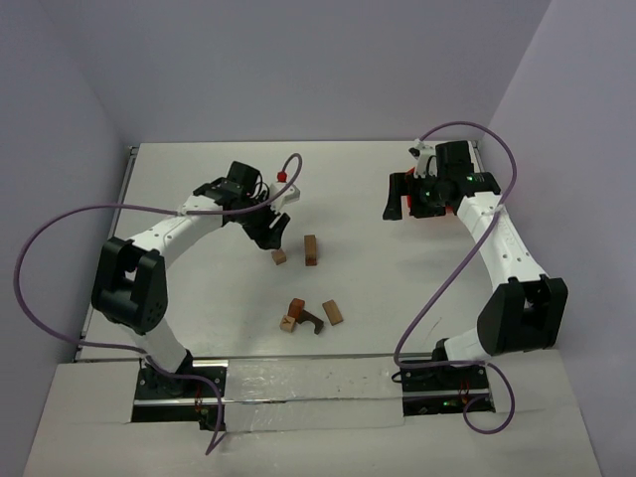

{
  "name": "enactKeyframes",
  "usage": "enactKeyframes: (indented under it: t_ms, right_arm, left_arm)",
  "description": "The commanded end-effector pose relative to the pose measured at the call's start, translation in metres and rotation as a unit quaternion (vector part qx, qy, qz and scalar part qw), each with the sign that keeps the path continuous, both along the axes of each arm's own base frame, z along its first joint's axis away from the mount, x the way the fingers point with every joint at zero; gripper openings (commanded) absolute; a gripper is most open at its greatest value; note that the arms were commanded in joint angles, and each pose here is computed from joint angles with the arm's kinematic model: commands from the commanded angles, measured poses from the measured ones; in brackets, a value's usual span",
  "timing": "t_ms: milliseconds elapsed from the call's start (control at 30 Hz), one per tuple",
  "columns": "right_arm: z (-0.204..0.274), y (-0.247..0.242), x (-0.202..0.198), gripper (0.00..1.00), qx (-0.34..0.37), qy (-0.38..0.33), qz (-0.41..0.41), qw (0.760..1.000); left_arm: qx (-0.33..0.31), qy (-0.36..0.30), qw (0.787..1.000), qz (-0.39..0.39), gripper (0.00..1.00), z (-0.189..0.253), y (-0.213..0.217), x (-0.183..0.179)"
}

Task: Build the wood block tower

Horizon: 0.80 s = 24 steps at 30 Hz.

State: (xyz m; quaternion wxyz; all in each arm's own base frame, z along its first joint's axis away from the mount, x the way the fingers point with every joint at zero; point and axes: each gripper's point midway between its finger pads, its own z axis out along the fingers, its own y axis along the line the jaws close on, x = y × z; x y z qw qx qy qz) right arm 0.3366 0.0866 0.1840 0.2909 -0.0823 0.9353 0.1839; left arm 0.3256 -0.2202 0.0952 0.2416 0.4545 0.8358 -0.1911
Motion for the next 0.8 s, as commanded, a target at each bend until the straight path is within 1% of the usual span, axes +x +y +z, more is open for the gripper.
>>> enactKeyframes:
  t_ms: [0,100,367,767]
  right_arm:
    - [0.001,0.001,0.007,1.0,-0.004,-0.012,0.005,1.0]
    - [0.0,0.001,0.008,1.0,-0.005,-0.011,0.004,1.0]
    - [-0.002,0.001,0.008,1.0,-0.003,-0.007,0.006,1.0]
    - [-0.002,0.002,0.007,1.0,-0.003,-0.006,0.007,1.0]
  left_arm:
    - [0.019,-0.026,0.999,-0.019,0.67,-0.007,-0.012,0.012]
    - [0.038,-0.015,0.999,-0.02,0.66,-0.02,-0.013,0.009]
    - [0.059,0.001,0.998,-0.028,0.62,-0.04,-0.012,0.003]
    - [0.07,0.001,0.997,-0.037,0.56,-0.051,-0.016,0.006]
